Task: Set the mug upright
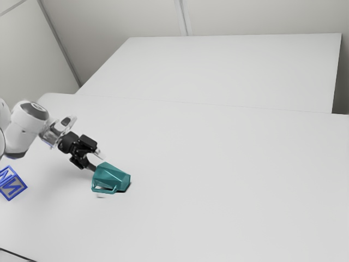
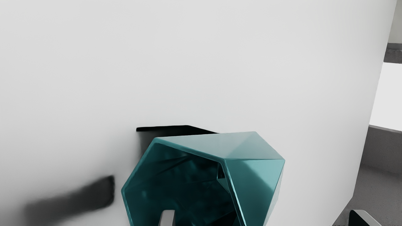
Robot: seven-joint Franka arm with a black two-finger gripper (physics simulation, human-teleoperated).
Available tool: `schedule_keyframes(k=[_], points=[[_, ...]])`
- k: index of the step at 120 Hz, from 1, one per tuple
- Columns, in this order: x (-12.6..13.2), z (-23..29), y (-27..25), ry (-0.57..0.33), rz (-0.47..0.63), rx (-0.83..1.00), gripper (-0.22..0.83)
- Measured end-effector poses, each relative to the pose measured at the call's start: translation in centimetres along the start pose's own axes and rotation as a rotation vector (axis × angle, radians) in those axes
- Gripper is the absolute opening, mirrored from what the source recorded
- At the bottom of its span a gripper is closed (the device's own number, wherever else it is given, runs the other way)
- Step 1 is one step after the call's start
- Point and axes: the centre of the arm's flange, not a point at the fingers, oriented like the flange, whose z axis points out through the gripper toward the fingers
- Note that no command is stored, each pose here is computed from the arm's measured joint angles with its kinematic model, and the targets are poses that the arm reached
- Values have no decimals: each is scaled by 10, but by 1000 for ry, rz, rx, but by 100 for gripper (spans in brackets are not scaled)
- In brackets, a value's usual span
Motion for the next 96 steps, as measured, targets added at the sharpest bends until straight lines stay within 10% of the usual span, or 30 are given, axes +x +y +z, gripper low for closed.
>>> schedule_keyframes(k=[34,62,96], points=[[-8,22,-3,22,53,-76,60],[-6,18,3,37,110,-82,7],[-6,12,13,50,164,-83,-12]])
